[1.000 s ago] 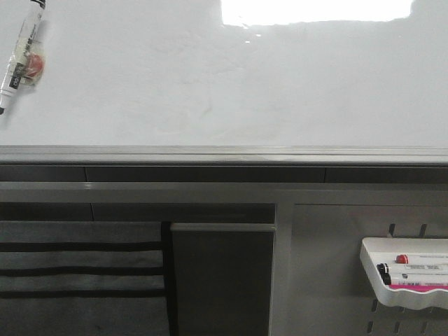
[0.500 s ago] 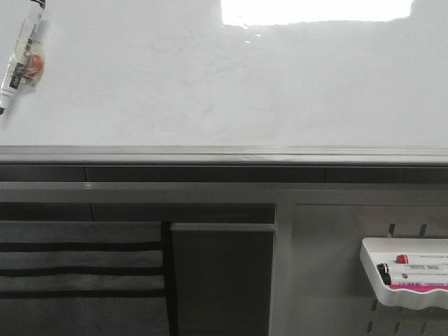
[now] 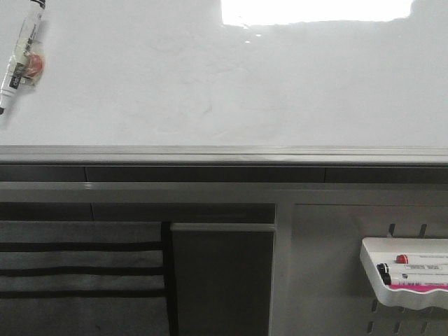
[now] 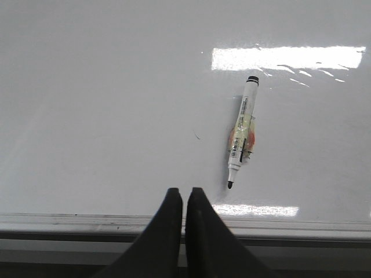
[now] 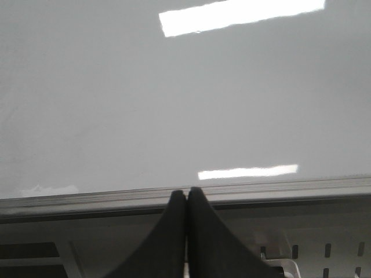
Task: Write number 3 on whiteboard
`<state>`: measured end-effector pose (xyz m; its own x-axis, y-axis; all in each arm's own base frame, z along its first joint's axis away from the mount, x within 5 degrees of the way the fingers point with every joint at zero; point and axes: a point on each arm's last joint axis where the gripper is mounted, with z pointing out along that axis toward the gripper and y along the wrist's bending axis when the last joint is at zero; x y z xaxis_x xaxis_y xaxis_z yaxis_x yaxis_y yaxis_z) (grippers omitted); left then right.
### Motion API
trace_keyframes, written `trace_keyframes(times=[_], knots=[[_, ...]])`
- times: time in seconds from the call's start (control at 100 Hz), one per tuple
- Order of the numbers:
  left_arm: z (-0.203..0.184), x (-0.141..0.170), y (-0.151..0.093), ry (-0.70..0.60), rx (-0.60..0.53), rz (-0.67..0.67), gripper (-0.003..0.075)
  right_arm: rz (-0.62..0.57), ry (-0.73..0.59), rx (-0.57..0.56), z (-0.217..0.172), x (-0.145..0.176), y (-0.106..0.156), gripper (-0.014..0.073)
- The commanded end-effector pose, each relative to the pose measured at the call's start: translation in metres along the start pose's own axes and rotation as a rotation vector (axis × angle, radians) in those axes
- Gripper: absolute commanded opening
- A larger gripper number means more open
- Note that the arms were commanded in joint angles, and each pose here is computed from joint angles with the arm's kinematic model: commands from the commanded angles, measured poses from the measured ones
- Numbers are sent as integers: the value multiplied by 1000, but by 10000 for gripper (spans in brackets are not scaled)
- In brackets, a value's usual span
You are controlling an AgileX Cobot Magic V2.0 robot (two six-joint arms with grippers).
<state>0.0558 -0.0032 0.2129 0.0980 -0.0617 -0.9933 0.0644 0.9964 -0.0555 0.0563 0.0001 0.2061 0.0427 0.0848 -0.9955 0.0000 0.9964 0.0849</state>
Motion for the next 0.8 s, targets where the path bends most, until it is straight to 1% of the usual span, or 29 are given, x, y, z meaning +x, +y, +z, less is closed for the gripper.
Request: trace_keyframes(times=[0.0, 0.28, 0.55, 0.6, 0.69, 0.79], knots=[[-2, -6, 1, -94, -12, -12, -20, -5, -69, 20, -1, 1, -2, -69], [-2, -6, 1, -94, -12, -12, -20, -5, -69, 20, -1, 1, -2, -69], [-4, -17, 2, -199, -26, -10, -20, -5, -66, 15, -1, -4, -1, -69], [-5, -21, 2, -213, -25, -10, -20, -6, -53, 8, -2, -10, 0, -69], [-7, -37, 1, -245, -21, -26, -20, -7, 9, -13, -4, -24, 4, -69], [-11, -63, -3, -219, 5, -23, -20, -13, 32, -29, -4, -47, 7, -69]])
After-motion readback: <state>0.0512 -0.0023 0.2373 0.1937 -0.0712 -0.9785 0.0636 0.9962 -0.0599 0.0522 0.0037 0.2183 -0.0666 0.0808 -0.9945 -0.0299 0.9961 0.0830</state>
